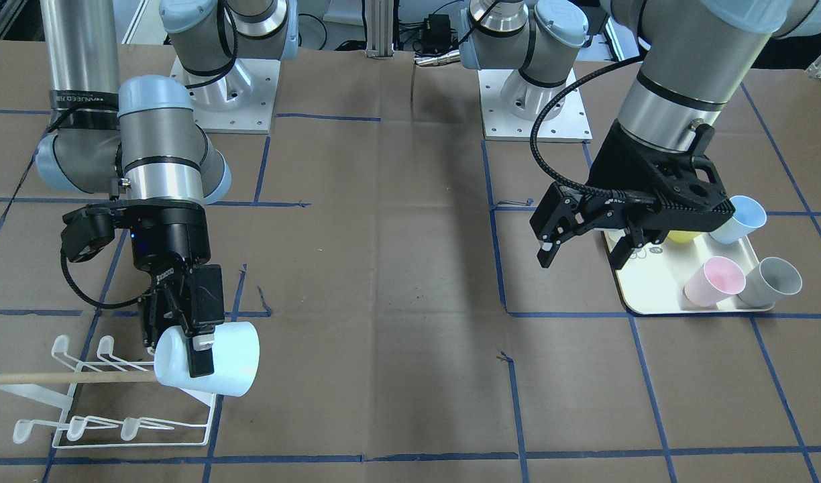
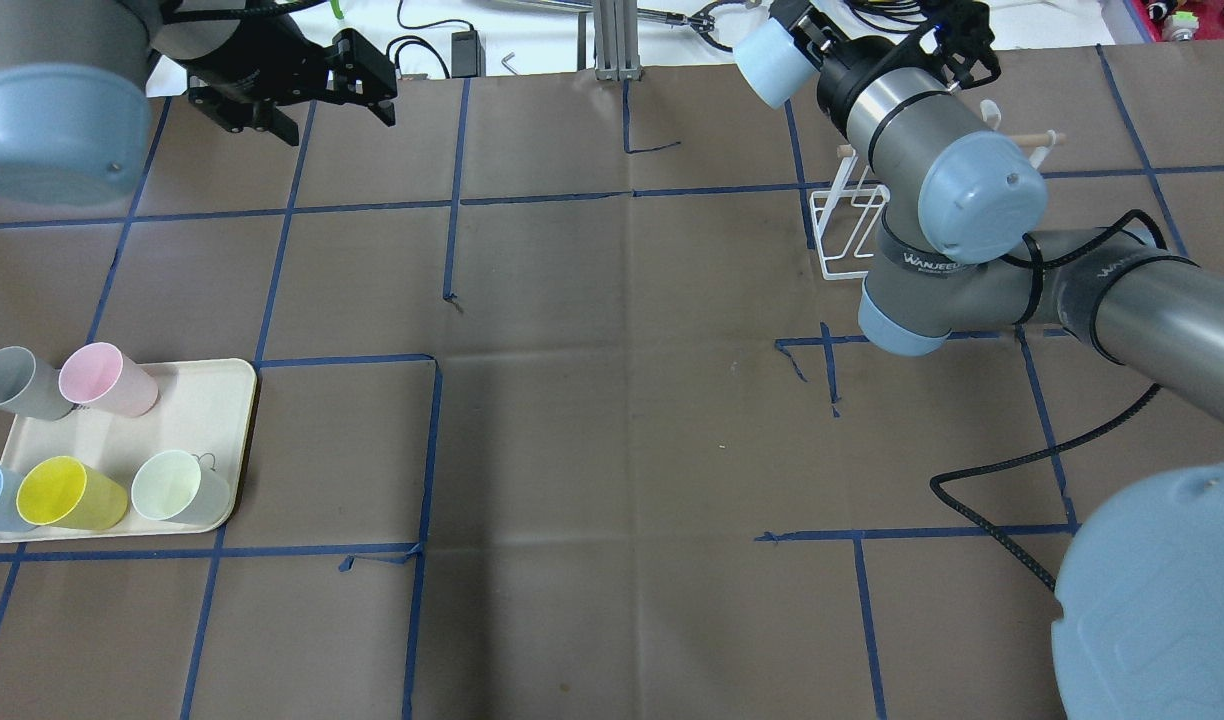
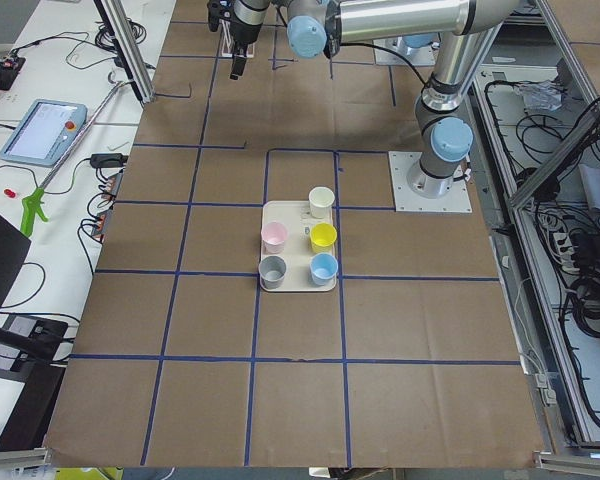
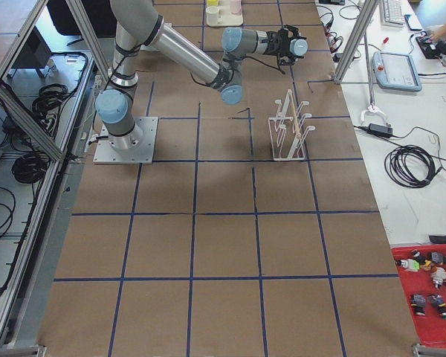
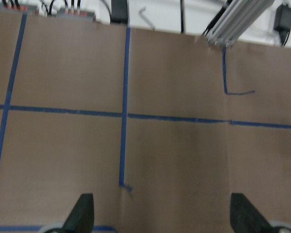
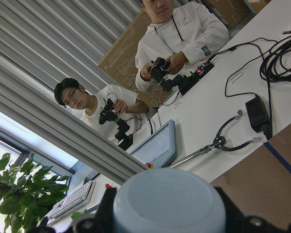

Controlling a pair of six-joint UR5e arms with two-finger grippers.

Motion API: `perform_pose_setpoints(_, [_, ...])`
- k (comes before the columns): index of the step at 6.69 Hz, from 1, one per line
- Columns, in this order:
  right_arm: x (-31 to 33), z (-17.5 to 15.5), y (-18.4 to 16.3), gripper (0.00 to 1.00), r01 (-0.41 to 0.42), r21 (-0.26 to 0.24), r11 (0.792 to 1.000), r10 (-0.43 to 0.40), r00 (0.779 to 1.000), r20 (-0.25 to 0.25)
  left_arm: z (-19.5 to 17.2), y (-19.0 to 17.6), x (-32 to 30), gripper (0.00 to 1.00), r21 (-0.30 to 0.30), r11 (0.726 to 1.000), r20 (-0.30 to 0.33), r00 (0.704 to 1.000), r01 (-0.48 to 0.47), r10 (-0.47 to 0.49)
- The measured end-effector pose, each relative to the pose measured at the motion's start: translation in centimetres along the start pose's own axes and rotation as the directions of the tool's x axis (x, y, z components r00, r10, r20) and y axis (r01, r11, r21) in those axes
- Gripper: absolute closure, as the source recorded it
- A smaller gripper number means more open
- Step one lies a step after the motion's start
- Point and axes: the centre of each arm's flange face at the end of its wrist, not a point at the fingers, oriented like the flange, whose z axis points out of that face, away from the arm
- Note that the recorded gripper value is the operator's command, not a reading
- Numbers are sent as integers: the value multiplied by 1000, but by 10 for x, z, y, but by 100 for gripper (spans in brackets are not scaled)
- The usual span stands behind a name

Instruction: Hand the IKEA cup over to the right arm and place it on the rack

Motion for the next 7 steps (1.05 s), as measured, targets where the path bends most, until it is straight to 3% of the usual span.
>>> perform_pose_setpoints(1, [6,6,-8,82,144,25,989,-143,989,-31,-8,9,-7,0,-118,993,65,998,7,0])
perform_pose_setpoints(2, [13,13,-15,84,264,40,964,-261,963,-67,-10,16,-11,0,-183,983,106,994,12,8])
perform_pose_setpoints(5, [48,25,-27,83,473,13,881,-466,871,-157,-20,34,-66,0,-247,969,116,992,-28,58])
perform_pose_setpoints(6, [62,28,-33,83,514,-1,858,-506,844,-180,-25,51,-112,1,-264,963,101,991,-53,82])
perform_pose_setpoints(7, [75,31,-36,83,530,-12,848,-522,830,-197,-21,76,-158,1,-285,956,79,992,-76,102])
